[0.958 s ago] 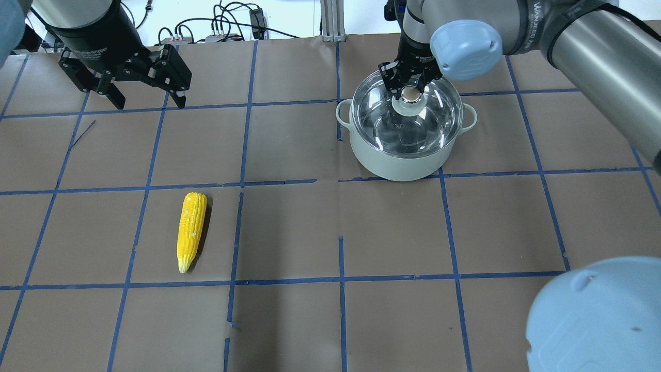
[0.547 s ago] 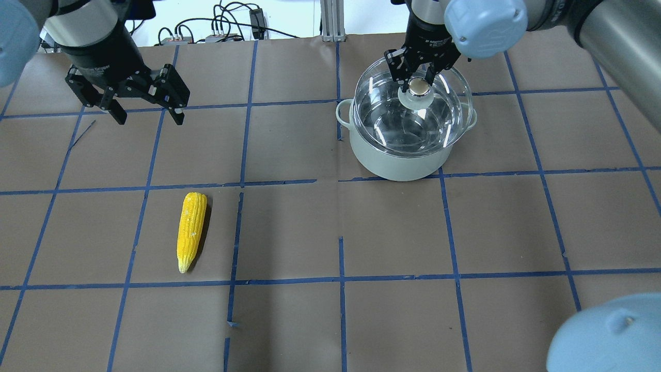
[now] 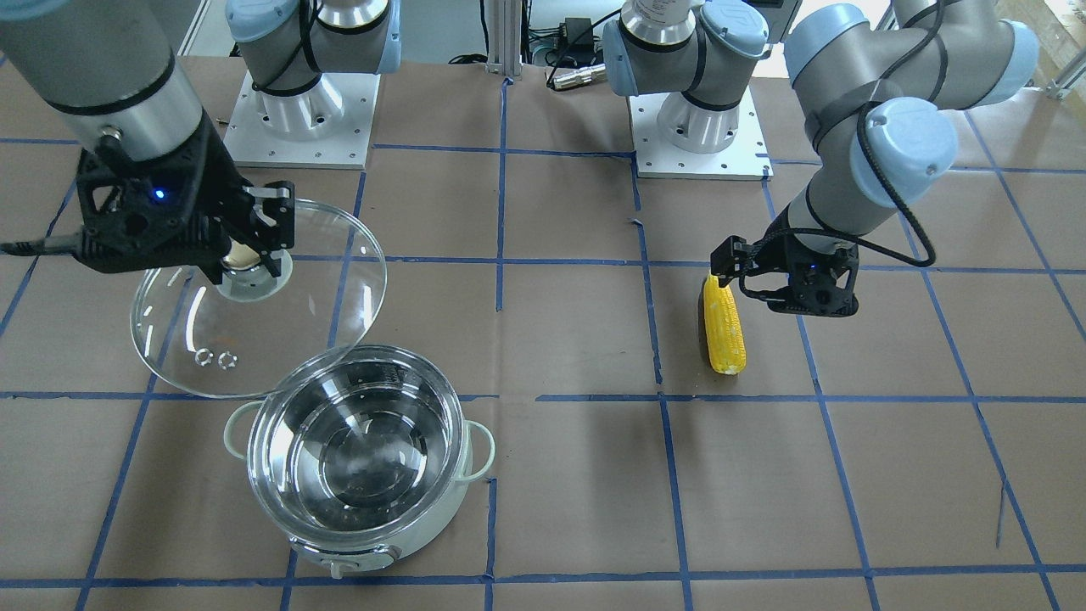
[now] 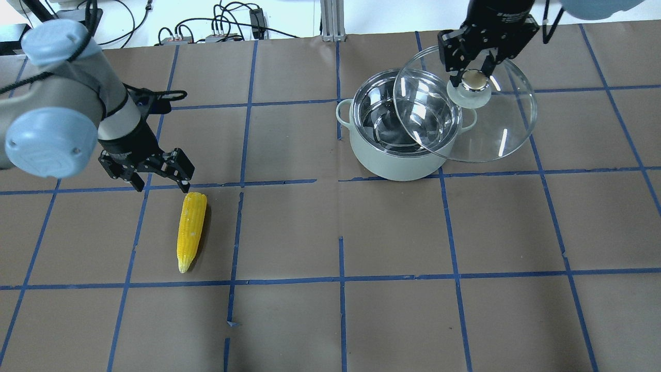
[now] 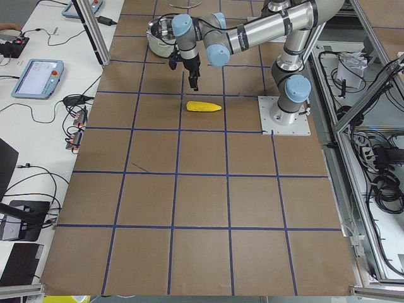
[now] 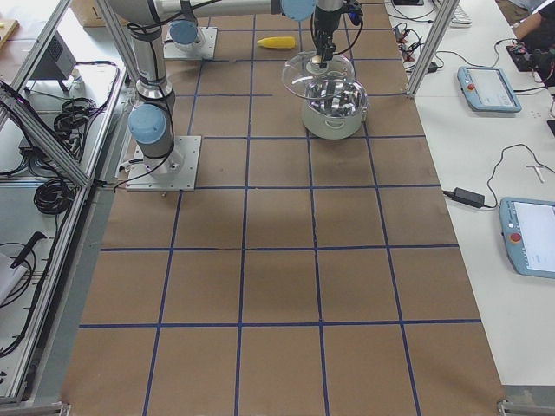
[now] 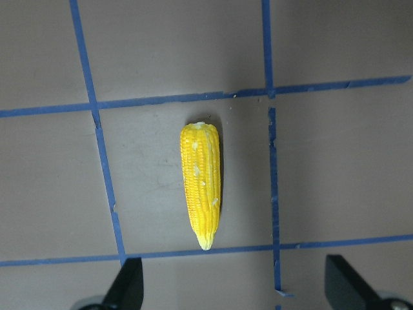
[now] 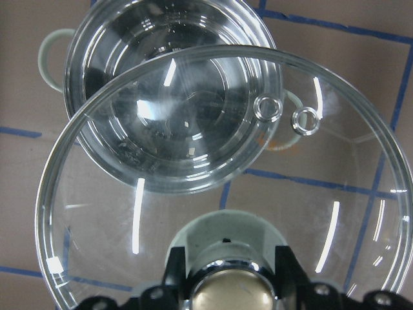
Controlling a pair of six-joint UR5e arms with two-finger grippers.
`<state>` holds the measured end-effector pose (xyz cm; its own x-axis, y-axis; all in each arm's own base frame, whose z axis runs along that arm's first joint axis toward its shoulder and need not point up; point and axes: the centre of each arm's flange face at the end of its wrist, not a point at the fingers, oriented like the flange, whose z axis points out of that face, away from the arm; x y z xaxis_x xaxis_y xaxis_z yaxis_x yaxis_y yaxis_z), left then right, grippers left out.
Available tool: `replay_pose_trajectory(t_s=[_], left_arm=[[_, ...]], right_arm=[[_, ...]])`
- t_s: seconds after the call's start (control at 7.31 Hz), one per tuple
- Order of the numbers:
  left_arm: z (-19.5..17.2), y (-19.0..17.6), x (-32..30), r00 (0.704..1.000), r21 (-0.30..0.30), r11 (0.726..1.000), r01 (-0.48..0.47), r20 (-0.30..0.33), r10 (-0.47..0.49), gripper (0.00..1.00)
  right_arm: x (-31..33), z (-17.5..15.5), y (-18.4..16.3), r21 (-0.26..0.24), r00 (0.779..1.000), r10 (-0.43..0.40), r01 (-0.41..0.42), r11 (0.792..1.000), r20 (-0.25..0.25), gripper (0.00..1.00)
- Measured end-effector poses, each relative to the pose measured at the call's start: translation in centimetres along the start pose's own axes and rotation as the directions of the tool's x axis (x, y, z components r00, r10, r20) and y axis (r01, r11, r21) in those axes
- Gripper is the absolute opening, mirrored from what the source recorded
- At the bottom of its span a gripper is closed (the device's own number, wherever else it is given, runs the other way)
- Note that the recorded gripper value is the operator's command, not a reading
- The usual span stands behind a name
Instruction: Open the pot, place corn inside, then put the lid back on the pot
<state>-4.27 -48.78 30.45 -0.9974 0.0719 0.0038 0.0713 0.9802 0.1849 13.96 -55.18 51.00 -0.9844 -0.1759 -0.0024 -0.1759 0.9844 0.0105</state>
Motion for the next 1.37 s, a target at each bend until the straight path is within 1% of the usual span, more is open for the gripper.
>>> replay_pose_trajectory(t_s=[0.27,0.41,0.55,0.68,0.82,1.09,1.37], left_arm=[[6.9,0.4,0.1,1.0,0.042,0.999,-0.016,0.014,0.015,0.98],[9.4,0.0,0.1,0.999,0.051,0.998,-0.028,0.018,0.027,0.92],[11.4,-0.6,0.0,0.999,0.061,0.998,-0.031,0.022,0.03,0.45],[12.5,-1.0,-0.1,0.999,0.07,0.997,-0.028,0.026,0.027,0.16],[12.6,-1.1,0.0,0.999,0.075,0.997,-0.025,0.029,0.023,0.12],[11.7,-1.0,0.3,0.999,0.086,0.996,-0.01,0.032,0.008,0.11],[8.6,-1.7,2.9,0.999,0.109,0.993,0.042,0.019,-0.044,0.11]], right_arm=[[1.1,-0.5,3.3,-0.022,1.0,0.019,-0.019,1.0,0.001,0.37],[1.3,-0.1,4.4,-0.032,1.0,0.028,-0.028,0.999,0.002,0.37],[1.5,0.3,5.1,-0.04,0.999,0.033,-0.033,0.999,0.003,0.38],[1.7,0.5,5.5,-0.041,0.999,0.035,-0.034,0.999,0.003,0.37],[1.8,0.6,5.7,-0.042,0.999,0.037,-0.037,0.998,0.003,0.38],[1.9,0.7,5.9,-0.045,0.999,0.039,-0.039,0.998,0.003,0.38],[2.0,0.8,5.9,-0.052,0.999,0.042,-0.042,0.998,0.003,0.38]])
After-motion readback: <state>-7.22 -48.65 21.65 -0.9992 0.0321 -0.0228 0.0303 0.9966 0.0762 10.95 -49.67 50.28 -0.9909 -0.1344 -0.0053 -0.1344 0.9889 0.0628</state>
